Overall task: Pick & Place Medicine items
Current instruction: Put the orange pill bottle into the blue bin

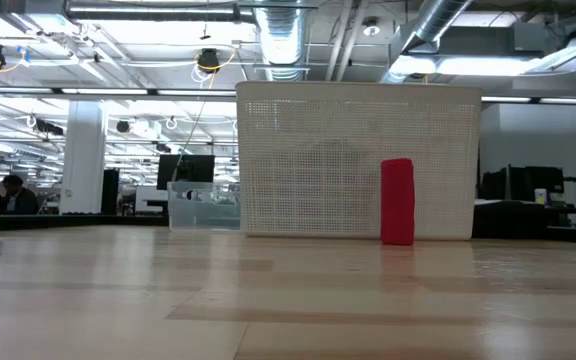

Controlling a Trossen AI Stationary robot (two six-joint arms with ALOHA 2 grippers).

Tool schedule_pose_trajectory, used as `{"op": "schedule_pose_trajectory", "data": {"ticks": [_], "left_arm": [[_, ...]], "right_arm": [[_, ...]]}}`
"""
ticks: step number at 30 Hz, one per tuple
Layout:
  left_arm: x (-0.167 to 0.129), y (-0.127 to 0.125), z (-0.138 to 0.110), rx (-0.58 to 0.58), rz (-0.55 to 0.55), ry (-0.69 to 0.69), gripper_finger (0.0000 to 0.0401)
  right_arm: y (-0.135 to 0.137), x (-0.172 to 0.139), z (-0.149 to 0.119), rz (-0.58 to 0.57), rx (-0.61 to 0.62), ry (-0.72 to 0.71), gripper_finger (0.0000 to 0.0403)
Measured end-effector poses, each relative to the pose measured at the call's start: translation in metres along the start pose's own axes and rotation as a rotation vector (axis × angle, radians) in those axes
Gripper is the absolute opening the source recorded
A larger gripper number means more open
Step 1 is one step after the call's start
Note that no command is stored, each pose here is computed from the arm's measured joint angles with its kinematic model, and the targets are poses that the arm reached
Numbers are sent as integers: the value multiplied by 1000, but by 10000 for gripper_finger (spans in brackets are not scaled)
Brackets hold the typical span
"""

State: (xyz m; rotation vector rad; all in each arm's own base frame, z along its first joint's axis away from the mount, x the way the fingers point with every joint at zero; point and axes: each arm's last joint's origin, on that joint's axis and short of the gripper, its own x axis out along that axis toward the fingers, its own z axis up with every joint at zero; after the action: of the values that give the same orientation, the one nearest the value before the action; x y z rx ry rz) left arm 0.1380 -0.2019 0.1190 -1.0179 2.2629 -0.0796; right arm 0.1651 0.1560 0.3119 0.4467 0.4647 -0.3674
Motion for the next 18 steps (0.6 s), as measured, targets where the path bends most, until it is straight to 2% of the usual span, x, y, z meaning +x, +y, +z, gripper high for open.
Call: {"op": "schedule_pose_trajectory", "data": {"ticks": [11, 18], "left_arm": [[3, 3, -1, -3, 20, -33, 225], [-3, 0, 6, 102, -9, -100, 225]], "right_arm": [[0, 0, -1, 3, 7, 13, 224], [0, 0, -1, 1, 3, 13, 224]]}}
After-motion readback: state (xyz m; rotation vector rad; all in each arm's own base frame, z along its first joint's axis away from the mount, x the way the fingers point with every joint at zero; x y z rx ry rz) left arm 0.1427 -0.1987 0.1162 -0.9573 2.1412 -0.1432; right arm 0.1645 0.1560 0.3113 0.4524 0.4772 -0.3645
